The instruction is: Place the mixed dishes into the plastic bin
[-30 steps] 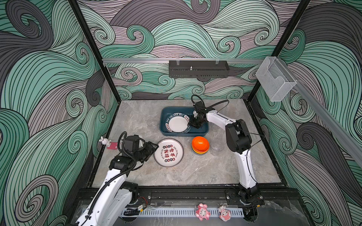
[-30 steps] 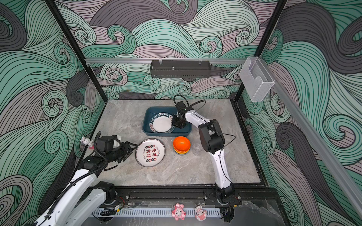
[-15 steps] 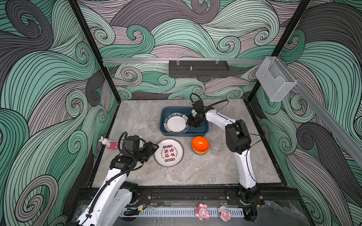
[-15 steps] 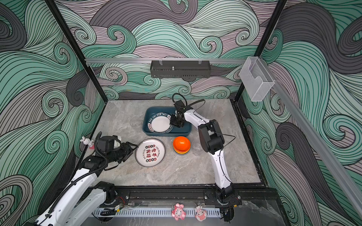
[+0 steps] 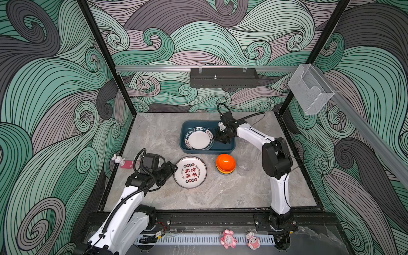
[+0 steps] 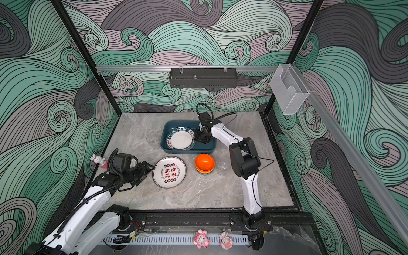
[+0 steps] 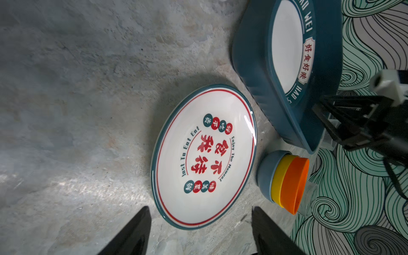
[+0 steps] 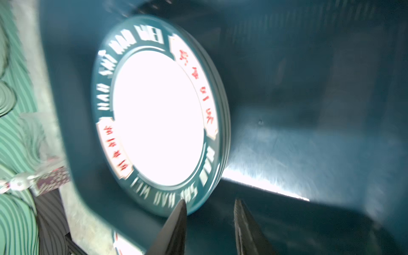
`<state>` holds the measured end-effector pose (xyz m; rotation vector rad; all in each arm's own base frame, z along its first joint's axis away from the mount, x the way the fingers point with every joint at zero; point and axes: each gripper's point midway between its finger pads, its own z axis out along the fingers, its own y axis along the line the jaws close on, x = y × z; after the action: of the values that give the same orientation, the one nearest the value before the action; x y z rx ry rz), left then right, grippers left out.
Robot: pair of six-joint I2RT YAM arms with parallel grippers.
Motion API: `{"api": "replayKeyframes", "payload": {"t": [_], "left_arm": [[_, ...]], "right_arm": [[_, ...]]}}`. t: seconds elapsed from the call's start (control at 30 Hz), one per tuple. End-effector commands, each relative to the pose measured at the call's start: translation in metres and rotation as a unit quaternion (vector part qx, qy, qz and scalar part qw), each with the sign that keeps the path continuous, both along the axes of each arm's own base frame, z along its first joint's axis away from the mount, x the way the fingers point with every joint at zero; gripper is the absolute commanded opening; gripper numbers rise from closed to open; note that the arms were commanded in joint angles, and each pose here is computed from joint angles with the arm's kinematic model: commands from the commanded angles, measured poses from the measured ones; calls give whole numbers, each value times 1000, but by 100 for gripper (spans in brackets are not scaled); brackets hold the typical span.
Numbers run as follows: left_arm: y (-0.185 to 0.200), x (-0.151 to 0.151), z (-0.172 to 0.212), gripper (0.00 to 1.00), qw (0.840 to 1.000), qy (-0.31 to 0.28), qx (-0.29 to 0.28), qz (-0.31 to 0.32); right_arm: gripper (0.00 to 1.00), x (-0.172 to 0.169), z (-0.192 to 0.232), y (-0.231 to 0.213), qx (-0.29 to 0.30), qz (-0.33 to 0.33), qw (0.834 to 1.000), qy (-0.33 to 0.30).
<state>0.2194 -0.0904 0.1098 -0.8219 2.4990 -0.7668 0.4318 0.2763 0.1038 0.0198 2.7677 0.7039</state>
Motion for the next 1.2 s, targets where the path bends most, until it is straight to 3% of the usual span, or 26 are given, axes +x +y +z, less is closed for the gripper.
{"api": "replayKeyframes", "payload": {"t": [0.0,0.2,0.43,0.63,1.17], "left_arm": [[14,1,2,76,999,-1,42,11],[1,1,-7,76,1000,7,18,-18],[-4,0,-30,61,999,43,4,-21],[-1,-1,-45,59,997,67,19,-21],[-2,8,-74,42,996,84,-4,-19]], "right_arm": [[38,-17,30,-2,9,24,999,-25],[41,-56,54,7,45,69,996,-46],[40,-104,63,30,90,137,985,-45],[41,-137,61,47,97,186,977,-44],[40,-150,52,49,93,194,976,-34]]}}
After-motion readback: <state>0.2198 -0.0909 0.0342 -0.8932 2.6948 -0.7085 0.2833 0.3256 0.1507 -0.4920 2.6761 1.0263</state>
